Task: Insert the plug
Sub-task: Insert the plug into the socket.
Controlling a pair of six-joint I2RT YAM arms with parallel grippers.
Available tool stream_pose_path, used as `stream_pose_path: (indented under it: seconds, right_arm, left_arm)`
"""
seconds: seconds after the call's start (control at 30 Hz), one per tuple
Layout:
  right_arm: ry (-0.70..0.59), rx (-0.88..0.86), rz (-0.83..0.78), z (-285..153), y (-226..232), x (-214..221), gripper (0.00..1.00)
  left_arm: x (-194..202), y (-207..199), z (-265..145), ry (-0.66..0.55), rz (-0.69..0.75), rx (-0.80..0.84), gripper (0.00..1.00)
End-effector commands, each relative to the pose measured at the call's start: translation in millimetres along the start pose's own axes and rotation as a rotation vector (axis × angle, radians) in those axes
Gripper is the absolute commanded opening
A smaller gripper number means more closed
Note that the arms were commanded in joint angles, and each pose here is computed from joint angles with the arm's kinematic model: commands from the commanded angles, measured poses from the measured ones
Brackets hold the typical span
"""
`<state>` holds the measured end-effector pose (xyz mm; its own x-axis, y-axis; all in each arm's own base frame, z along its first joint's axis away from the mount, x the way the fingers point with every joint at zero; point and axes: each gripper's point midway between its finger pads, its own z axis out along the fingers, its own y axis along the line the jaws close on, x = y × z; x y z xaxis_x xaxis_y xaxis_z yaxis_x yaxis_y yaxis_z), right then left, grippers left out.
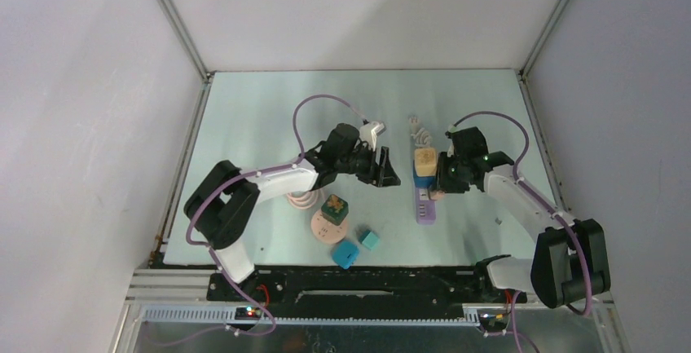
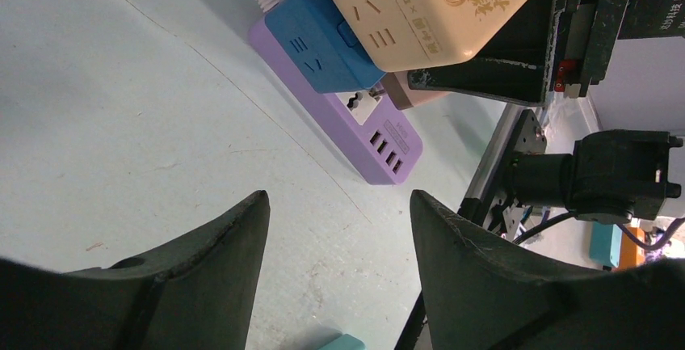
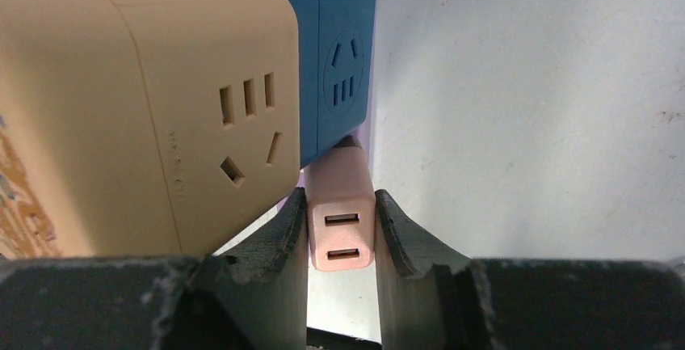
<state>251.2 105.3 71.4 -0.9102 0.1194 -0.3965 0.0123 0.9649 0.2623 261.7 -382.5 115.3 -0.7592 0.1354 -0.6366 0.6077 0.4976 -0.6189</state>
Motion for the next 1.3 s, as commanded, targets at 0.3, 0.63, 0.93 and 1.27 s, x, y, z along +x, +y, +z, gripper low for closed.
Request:
stream_pose_path:
  seconds: [0.3,0.63,0.93,1.27]
  right_arm:
    - [0.164,0.132,-0.013,2.8,-23.9,37.9,0.0]
    - [0.094,0.201,-0.029,7.3,-29.3,23.3,0.0]
    - [0.017,0.212,0.003,7.5,-31.8,16.3,0.0]
    - [0.059,0.196,0.004,14.9,-31.7,27.1,0.0]
  left_arm:
    - [-17.6,-14.4,5.0,-0.033,0.014,0.037,0.68]
    - [-16.9,-15.5,6.2,-0.039,0.009,0.041,0.68]
    - [-15.3,-14.6,5.7,-0.044,0.004,0.04,0.68]
    - [-20.6,-16.4,9.9,-0.039,0.01,0.048,0.68]
